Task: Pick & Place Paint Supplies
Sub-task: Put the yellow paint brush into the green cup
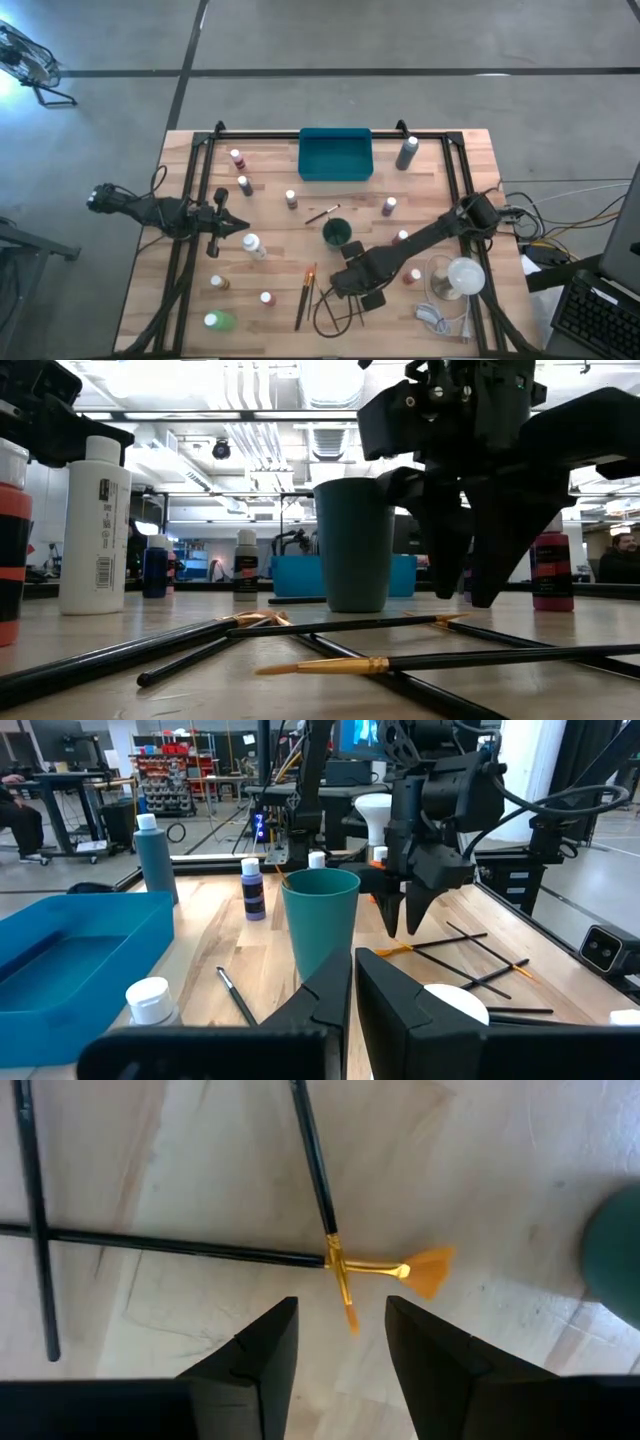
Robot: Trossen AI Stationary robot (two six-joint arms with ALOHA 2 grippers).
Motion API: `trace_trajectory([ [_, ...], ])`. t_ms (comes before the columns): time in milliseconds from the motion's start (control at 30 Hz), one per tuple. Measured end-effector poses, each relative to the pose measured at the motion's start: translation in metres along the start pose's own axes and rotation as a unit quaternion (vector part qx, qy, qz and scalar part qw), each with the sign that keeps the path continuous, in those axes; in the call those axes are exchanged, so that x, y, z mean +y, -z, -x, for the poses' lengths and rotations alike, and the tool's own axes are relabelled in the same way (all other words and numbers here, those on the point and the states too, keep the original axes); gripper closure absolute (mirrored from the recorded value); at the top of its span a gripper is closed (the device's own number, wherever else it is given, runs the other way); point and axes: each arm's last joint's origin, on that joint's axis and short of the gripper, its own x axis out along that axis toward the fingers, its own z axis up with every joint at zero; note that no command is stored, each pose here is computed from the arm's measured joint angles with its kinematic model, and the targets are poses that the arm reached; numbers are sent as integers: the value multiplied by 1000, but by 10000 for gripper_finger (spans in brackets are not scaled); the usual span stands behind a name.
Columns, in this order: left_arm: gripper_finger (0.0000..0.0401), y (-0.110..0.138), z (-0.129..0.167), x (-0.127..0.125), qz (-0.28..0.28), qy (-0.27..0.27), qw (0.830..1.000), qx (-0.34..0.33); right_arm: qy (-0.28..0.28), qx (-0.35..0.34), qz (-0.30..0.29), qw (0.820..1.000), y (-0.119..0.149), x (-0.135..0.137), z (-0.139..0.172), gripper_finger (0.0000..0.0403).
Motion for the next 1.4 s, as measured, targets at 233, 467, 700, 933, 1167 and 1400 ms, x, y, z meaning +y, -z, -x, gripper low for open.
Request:
trace_trajectory([
  [233, 375, 0, 0, 0, 0, 0, 1000, 0, -1, 3, -8, 1000, 4, -2, -6, 254],
  [467, 375, 0, 0, 0, 0, 0, 1000, 0, -3, 1, -26, 1000, 8, -2, -15, 285],
  [700, 375, 0, 0, 0, 0, 0, 1000, 0, -5, -9, -40, 999, 7, -2, -16, 326],
  [933, 375, 0, 0, 0, 0, 0, 1000, 0, -5, -10, -44, 999, 7, -2, -16, 378],
  [1167, 375, 0, 0, 0, 0, 0, 1000, 0, -2, -11, -51, 999, 8, -1, -13, 393],
  [1400, 375, 0, 0, 0, 0, 0, 1000, 0, -13, -57, -49, 997, 11, 7, 27, 394],
])
